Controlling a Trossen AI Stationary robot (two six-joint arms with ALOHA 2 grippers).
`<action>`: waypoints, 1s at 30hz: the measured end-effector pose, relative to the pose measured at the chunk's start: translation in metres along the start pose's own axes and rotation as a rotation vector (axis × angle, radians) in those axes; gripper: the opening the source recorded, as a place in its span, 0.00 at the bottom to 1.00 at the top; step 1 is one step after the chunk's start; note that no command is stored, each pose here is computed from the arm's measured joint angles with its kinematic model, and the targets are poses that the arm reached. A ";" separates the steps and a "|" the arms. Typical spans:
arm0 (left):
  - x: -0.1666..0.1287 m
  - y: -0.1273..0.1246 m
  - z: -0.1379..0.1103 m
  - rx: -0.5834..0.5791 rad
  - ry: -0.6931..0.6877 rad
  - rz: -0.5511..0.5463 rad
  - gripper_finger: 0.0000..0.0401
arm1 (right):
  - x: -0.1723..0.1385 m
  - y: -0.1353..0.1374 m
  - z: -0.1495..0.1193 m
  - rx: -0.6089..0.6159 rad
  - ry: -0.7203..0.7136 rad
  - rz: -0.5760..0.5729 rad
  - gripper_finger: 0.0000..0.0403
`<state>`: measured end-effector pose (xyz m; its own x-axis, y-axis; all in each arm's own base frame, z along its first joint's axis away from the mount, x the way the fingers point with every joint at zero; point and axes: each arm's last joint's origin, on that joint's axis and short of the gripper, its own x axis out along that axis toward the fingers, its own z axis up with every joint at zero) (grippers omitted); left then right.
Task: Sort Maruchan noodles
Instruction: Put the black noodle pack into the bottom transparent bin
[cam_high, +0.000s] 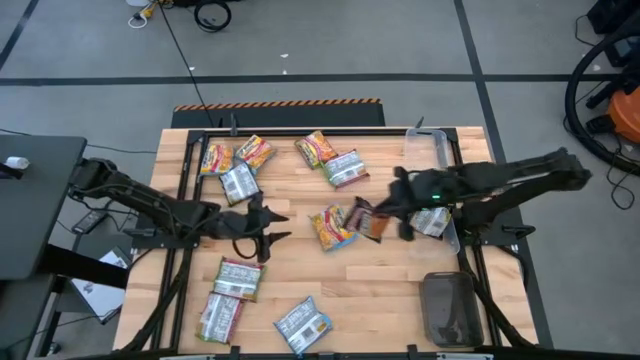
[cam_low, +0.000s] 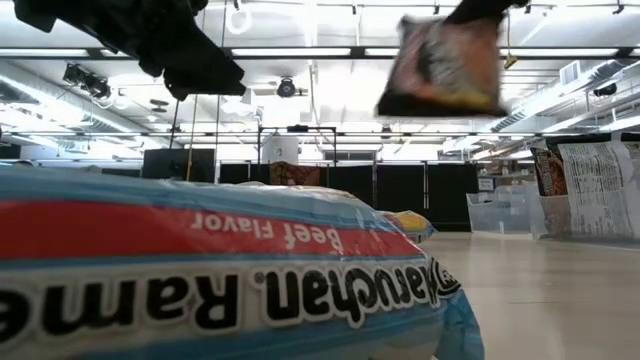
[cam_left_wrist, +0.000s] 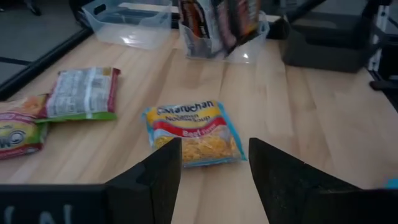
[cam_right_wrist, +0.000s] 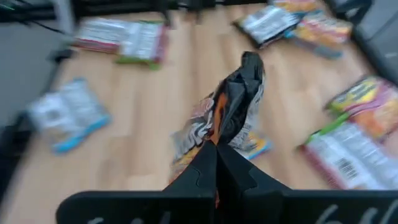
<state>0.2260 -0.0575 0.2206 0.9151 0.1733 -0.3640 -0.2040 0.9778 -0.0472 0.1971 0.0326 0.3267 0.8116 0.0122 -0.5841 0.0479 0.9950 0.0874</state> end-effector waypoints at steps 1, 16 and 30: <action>0.000 0.001 0.000 -0.002 -0.001 0.004 0.48 | -0.010 0.001 -0.002 0.025 0.007 0.023 0.01; -0.009 -0.018 0.028 0.016 -0.276 -0.250 0.48 | -0.069 -0.007 -0.059 0.097 0.508 -0.063 0.01; -0.008 -0.017 0.026 0.019 -0.252 -0.246 0.48 | -0.042 -0.001 -0.097 -0.093 0.862 -0.060 0.01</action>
<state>0.2310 -0.0727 0.2484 0.9936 -0.0467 -0.1025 0.0378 0.9955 -0.0871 0.1066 0.0408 0.2728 0.0831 -0.0073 -0.9965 -0.0020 1.0000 -0.0075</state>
